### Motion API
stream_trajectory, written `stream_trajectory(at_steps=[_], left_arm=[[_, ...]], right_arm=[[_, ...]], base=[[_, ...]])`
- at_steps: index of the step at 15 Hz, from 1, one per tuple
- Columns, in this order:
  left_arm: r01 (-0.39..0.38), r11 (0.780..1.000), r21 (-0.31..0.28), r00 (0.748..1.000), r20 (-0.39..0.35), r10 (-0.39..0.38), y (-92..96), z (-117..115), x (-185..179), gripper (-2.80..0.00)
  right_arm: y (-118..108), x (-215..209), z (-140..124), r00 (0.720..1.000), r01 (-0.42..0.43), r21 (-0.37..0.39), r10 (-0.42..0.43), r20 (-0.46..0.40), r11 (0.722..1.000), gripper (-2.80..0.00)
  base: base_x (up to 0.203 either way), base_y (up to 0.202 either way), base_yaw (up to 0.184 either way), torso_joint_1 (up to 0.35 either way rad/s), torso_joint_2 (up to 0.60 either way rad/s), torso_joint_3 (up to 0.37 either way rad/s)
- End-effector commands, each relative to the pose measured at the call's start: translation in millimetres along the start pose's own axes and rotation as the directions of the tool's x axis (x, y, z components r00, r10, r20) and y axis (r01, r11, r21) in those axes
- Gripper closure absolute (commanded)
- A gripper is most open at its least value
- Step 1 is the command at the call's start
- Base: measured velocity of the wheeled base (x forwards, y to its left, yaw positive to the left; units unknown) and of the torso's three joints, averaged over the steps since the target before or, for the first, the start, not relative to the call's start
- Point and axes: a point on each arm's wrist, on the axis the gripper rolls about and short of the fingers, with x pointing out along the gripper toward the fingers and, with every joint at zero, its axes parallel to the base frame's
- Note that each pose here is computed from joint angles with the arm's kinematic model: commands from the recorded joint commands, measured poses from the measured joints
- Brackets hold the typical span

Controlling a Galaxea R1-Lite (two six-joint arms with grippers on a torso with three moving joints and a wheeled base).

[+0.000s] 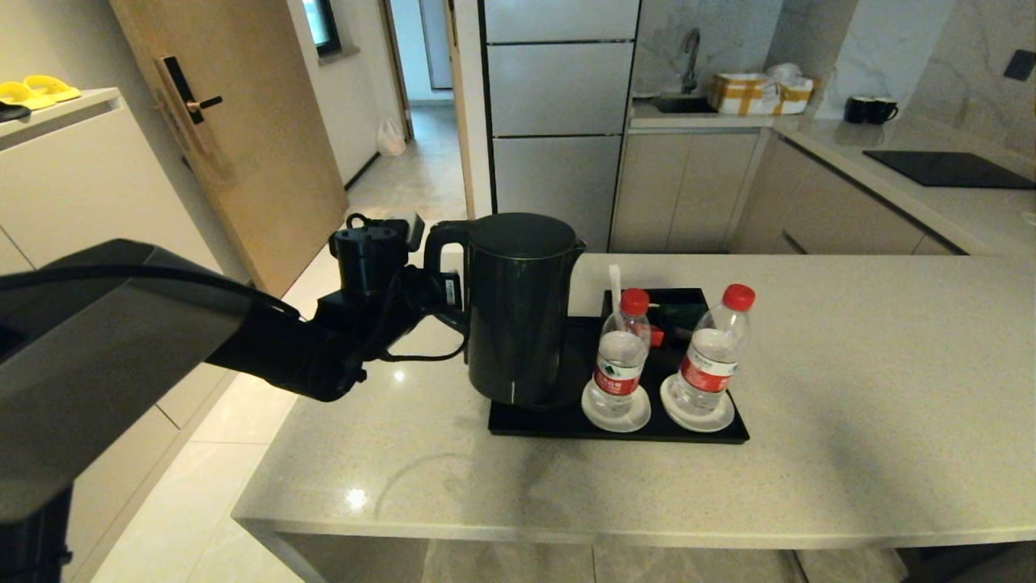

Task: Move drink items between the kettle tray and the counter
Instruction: Return the kettle to its original position

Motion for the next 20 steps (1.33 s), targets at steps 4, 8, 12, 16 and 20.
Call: stream_trajectory(at_steps=[4, 8, 12, 16, 20], left_arm=[[0.039, 0.999, 0.008, 0.999, -0.026, -0.039, -15.9, -17.2, -5.3, 0.00], [0.056, 0.998, 0.015, 0.997, -0.047, -0.055, -23.0, -30.5, -5.2, 0.00], [0.062, 0.997, 0.035, 0.995, -0.074, -0.060, -25.9, -50.7, 3.4, 0.00], [0.081, 0.992, 0.099, 0.993, -0.092, -0.072, -25.5, -69.2, 8.1, 0.00], [0.075, 0.981, 0.177, 0.996, -0.070, -0.063, -19.4, -65.3, 13.7, 0.00]], right_arm=[[0.0, 0.0, -0.3, 1.000, -0.001, 0.000, 0.001, 0.001, 1.000, 0.00], [0.0, 0.0, -0.3, 1.000, 0.000, 0.000, 0.000, 0.001, 1.000, 0.00], [0.0, -0.1, 0.0, 1.000, 0.000, 0.000, 0.000, 0.001, 1.000, 0.00], [0.0, 0.0, -0.3, 1.000, -0.001, 0.000, 0.001, 0.001, 1.000, 0.00], [0.0, -0.1, -0.2, 1.000, -0.001, 0.000, 0.001, 0.001, 1.000, 0.00]], base=[[0.000, 0.000, 0.000, 0.000, 0.00, 0.000], [0.000, 0.000, 0.000, 0.000, 0.00, 0.000], [0.000, 0.000, 0.000, 0.000, 0.00, 0.000], [0.000, 0.000, 0.000, 0.000, 0.00, 0.000], [0.000, 0.000, 0.000, 0.000, 0.00, 0.000]])
